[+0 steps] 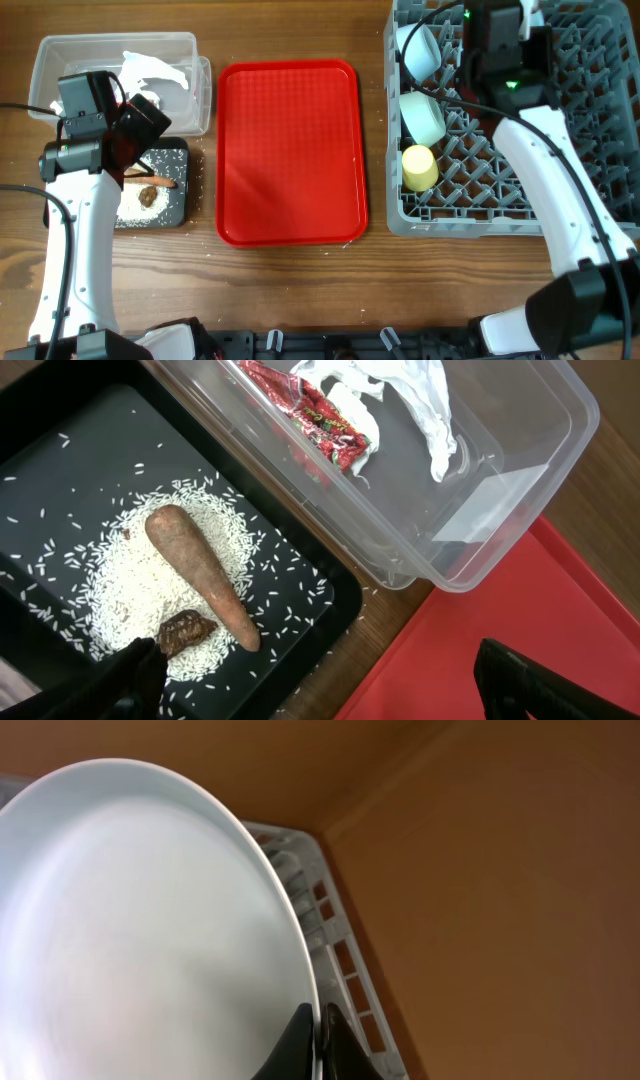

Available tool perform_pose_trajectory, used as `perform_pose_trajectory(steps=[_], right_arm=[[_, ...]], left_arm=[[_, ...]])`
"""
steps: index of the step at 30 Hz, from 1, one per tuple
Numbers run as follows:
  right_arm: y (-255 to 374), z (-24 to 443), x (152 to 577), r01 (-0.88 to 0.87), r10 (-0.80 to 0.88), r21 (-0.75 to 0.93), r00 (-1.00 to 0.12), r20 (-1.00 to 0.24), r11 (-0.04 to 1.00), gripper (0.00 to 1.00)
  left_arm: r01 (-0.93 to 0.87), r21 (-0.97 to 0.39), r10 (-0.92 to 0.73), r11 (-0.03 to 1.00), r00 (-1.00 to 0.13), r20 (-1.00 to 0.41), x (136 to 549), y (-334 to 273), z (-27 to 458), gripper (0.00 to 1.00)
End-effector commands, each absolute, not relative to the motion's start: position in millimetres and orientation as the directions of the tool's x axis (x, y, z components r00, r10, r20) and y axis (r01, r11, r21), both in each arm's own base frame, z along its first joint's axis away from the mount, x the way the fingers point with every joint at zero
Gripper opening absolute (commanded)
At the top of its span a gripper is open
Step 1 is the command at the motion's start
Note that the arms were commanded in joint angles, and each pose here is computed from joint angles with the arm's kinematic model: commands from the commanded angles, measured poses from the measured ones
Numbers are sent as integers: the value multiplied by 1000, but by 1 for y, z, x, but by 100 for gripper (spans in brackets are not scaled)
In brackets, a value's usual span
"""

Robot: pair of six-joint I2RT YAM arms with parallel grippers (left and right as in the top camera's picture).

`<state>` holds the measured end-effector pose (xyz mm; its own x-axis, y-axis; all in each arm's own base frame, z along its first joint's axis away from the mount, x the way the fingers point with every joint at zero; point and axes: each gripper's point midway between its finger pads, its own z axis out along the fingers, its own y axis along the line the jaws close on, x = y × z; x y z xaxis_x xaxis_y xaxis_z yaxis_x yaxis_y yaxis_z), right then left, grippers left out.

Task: Sort waste into correct bins and load items into the dishwasher rack
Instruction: 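Grasp the light-blue plate with the right gripper and stand it in the rack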

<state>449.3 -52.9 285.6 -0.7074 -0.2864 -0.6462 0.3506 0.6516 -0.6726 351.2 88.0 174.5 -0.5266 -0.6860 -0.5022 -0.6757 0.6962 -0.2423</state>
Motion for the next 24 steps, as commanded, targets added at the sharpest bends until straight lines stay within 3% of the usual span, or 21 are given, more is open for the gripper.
perform_pose_trajectory(steps=[1, 8, 9, 10, 14, 18, 20, 22, 23, 24], right_arm=[[-47, 246, 469, 185, -392, -774, -777, -492, 605, 4], [-44, 203, 482, 118, -400, -795, -815, -420, 595, 5], [-42, 201, 484, 114, -401, -784, -810, -429, 610, 41], [-40, 201, 485, 114, -401, -778, -805, -436, 618, 100], [-41, 242, 475, 358, -234, -611, -697, -678, 706, 100], [-26, 320, 431, 378, -232, -512, -583, -779, 771, 100], [6, 346, 397, 217, -262, -429, -533, -805, 877, 100], [65, 360, 359, -115, -277, -252, -458, -845, 961, 100], [106, 371, 338, -323, -223, -88, -411, -884, 942, 100], [146, 385, 309, -536, -182, 52, -376, -909, 843, 100]], left_arm=[[-687, -252, -693, 682, -496, -523, 352, 93, 184, 100], [-687, -252, -693, 682, -496, -523, 352, 93, 184, 100], [-687, -252, -693, 682, -496, -523, 352, 93, 184, 100], [-687, -252, -693, 682, -496, -523, 352, 93, 184, 100], [-687, -252, -693, 682, -496, -523, 352, 93, 184, 100], [-687, -252, -693, 682, -496, -523, 352, 93, 184, 100], [-687, -252, -693, 682, -496, -523, 352, 93, 184, 100], [-687, -252, -693, 682, -496, -523, 352, 93, 184, 100], [-687, -252, -693, 682, -496, -523, 352, 93, 184, 100], [-687, -252, -693, 682, -496, -523, 352, 93, 184, 100]])
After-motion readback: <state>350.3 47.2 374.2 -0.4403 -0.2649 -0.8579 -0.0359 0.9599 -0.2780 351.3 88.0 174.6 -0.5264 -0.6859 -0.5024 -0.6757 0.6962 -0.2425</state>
